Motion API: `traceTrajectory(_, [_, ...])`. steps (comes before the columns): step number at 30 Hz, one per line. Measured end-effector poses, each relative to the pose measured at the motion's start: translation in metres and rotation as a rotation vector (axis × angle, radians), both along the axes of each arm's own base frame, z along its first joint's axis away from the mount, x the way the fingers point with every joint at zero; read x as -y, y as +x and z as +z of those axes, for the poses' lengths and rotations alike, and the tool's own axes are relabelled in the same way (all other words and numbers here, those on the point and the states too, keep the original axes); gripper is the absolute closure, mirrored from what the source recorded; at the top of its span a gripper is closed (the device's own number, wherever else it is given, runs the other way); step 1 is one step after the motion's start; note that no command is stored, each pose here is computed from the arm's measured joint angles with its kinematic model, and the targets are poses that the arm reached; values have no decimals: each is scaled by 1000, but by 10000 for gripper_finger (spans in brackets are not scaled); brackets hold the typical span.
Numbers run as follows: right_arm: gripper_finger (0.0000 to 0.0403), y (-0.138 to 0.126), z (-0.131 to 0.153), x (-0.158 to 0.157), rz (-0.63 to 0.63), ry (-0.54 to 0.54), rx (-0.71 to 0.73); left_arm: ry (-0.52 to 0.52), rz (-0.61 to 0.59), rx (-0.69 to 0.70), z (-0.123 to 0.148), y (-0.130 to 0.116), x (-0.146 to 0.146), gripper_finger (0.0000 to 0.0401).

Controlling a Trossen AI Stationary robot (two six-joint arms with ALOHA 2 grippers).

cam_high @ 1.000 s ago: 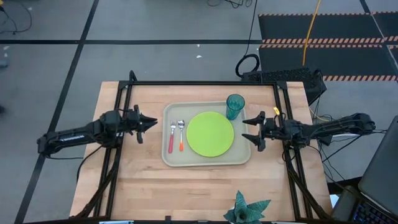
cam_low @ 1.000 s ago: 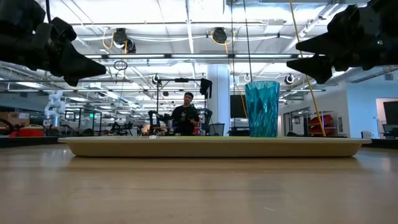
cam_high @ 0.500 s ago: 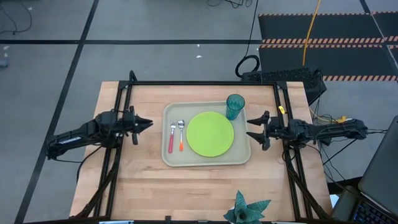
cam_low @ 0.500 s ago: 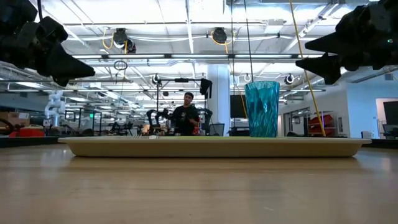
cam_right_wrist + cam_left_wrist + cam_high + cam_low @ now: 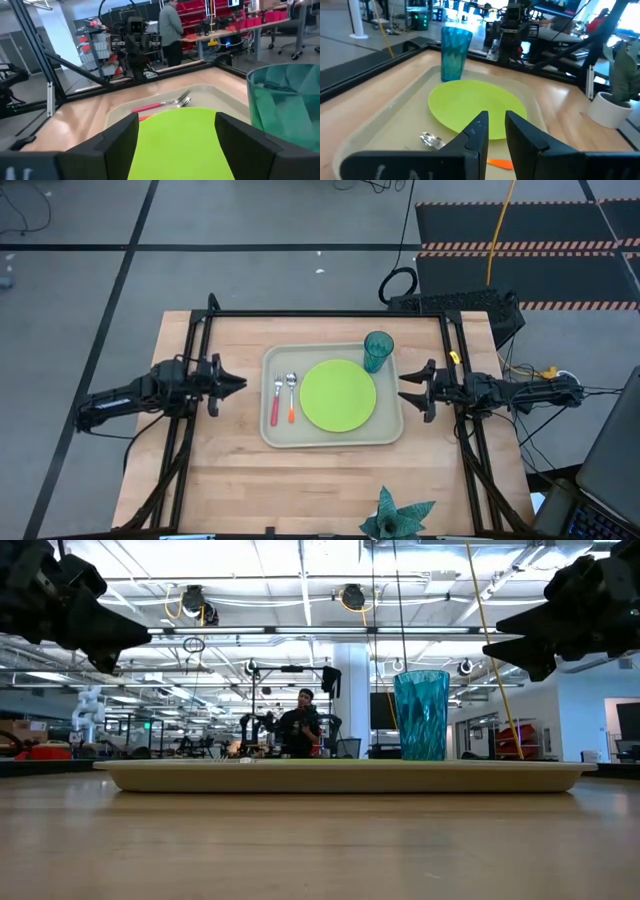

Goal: Pick and place plate/cup/fork/spoon on tray
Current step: Adjust the light brown serving tray

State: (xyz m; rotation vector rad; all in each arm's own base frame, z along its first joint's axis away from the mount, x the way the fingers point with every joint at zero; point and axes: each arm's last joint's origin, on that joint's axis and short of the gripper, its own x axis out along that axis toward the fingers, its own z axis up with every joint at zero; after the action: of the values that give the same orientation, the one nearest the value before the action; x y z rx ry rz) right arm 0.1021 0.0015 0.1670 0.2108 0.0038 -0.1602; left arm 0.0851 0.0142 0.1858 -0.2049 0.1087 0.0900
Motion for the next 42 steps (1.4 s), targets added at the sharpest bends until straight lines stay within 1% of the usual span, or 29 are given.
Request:
traceTrajectory(4, [155, 0, -1, 1, -28, -22, -9, 5, -19, 20, -2, 2, 2, 334])
traceTrajectory(7, [161, 0, -2, 2, -48, -35, -26, 1, -32, 9, -8, 4, 3, 334])
traceTrajectory(11, [170, 0, -2, 2, -48, -49, -30, -9, -11, -6, -15, 5, 2, 334])
traceTrajectory(13, [175, 0, -2, 2, -49, -27, -29, -2, 4, -4, -15, 6, 2, 334])
traceTrajectory(18, [183, 1, -4, 1, -49, 90, -31, 8, 39, -3, -14, 5, 1, 334])
traceTrajectory(21, [183, 2, -7, 1, -30, 96, -57, 18, 78, 15, -13, 6, 0, 334])
traceTrajectory(25, [183, 4, -6, 2, -67, 85, -48, 21, 82, 23, -12, 6, -1, 334])
traceTrajectory(27, [183, 4, -5, 1, -43, 70, -43, 16, 82, 10, -13, 5, -1, 334])
traceTrajectory(32, [183, 4, 0, -1, 47, 32, -4, 3, 82, -12, -15, 6, -1, 334])
traceTrajectory(34, [183, 5, 5, -2, 58, 21, 43, -11, 83, -10, -15, 6, 0, 334])
traceTrajectory(38, [183, 4, 16, -1, 37, -17, 156, -14, 83, -11, -15, 6, 0, 334])
traceTrajectory(40, [183, 3, 19, 0, 2, -9, 183, -13, 82, -12, -15, 6, 0, 334])
traceTrajectory(42, [183, 3, 18, 1, -46, 5, 180, -4, 82, -13, -15, 6, 0, 334])
